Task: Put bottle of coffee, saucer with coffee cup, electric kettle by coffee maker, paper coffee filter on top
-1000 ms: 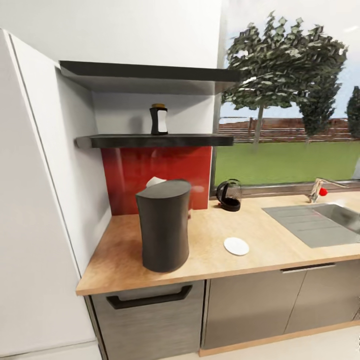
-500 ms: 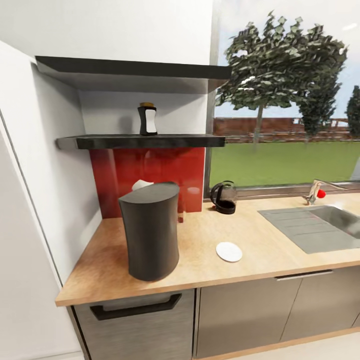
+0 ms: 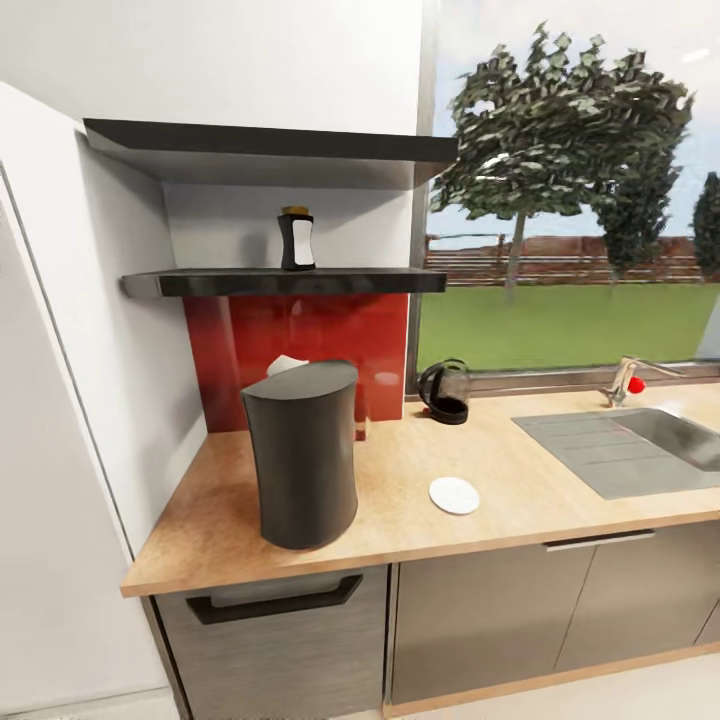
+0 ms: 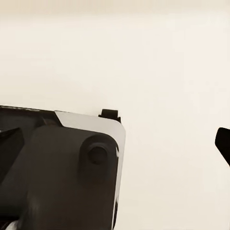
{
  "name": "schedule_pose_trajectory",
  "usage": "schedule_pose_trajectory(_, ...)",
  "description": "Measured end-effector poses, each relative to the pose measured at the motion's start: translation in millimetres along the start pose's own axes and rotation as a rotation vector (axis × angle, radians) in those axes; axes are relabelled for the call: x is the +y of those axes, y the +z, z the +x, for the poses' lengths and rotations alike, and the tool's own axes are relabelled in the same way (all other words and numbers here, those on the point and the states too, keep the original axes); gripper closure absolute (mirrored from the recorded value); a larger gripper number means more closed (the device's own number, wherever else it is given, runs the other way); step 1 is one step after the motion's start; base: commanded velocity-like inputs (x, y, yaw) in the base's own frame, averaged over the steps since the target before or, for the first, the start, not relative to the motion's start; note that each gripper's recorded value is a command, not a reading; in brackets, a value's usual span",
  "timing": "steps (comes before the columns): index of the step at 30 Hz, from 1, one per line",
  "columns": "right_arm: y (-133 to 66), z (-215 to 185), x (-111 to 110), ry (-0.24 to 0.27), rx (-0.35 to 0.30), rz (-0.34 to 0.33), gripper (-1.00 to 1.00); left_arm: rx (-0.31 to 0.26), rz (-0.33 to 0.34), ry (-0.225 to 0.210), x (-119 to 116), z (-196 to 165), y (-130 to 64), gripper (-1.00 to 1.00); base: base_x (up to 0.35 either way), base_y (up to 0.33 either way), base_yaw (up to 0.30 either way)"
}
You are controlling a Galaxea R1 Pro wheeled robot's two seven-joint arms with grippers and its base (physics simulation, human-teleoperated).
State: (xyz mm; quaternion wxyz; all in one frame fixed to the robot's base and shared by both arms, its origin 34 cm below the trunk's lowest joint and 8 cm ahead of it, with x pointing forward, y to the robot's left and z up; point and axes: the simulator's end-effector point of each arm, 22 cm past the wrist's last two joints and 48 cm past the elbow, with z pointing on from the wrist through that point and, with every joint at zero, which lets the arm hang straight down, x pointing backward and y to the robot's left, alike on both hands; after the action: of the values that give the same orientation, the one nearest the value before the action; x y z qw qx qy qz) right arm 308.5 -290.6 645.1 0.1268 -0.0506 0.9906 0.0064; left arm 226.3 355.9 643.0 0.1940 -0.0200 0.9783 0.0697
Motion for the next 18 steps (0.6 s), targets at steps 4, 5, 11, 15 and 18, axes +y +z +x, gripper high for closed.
schedule_pose_trajectory(4, 0.1, -2, 3, -0.003, -0.008, -0.004, -1.00, -0.073, 0.001, 0.002, 0, -14, -1.1, -1.00, -0.008, 0.000, 0.000)
schedule_pose_trajectory(5, 0.1, -3, 3, -0.004, -0.015, -0.004, -1.00, -0.092, 0.001, 0.003, 1, -19, -1.4, -1.00, -0.003, 0.000, 0.000)
schedule_pose_trajectory(11, -1.5, -26, 2, -0.024, -0.120, -0.003, -1.00, -0.122, 0.005, 0.009, 0, -25, -2.1, -1.00, -0.001, 0.000, 0.000)
schedule_pose_trajectory(15, -2.9, -37, 3, -0.048, -0.167, -0.005, -1.00, -0.126, 0.006, 0.013, 0, -27, -2.1, -1.00, -0.052, 0.000, 0.000)
schedule_pose_trajectory(18, -3.6, -41, 4, -0.075, -0.187, -0.007, -1.00, -0.133, 0.004, 0.012, 2, -30, -1.7, -1.00, -0.148, 0.000, 0.000)
